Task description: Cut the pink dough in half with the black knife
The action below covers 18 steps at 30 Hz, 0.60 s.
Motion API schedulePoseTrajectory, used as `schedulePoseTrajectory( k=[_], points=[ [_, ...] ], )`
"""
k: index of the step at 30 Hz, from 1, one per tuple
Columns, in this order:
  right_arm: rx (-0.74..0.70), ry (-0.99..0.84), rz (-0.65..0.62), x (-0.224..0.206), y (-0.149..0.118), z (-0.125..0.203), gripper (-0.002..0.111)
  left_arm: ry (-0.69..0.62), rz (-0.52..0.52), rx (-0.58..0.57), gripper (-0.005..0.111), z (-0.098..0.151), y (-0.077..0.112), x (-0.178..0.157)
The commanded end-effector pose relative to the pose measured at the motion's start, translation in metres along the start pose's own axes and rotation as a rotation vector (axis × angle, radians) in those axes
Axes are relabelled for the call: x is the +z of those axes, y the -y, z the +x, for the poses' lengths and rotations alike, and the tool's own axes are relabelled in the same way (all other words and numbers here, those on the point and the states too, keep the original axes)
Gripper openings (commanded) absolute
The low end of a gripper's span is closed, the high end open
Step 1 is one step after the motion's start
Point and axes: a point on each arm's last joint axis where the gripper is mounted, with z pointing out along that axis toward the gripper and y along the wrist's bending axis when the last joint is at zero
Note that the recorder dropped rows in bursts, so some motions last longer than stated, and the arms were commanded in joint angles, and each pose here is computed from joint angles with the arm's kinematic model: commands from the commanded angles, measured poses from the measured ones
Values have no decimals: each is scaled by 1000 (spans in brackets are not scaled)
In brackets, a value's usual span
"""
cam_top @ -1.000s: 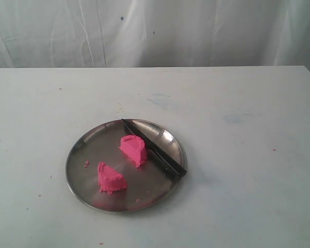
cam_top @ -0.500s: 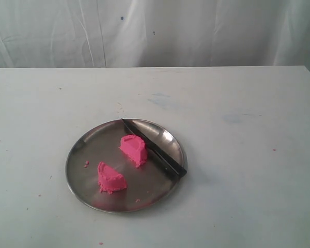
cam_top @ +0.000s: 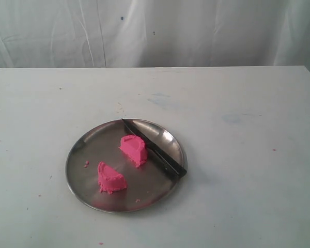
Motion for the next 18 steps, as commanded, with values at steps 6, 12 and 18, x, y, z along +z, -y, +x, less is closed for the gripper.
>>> schedulePoseTrajectory(
  k=[6,12,18],
  points=[
    [-6,5,9,0,0,1,0,24,-168,-173,0,56,-15,39],
    [1,7,6,0,0,1,0,-103,-161,-168,0,67,-13,39],
    [1,7,6,0,0,1,0,-97,-159,-172,0,67,-13,39]
  ],
)
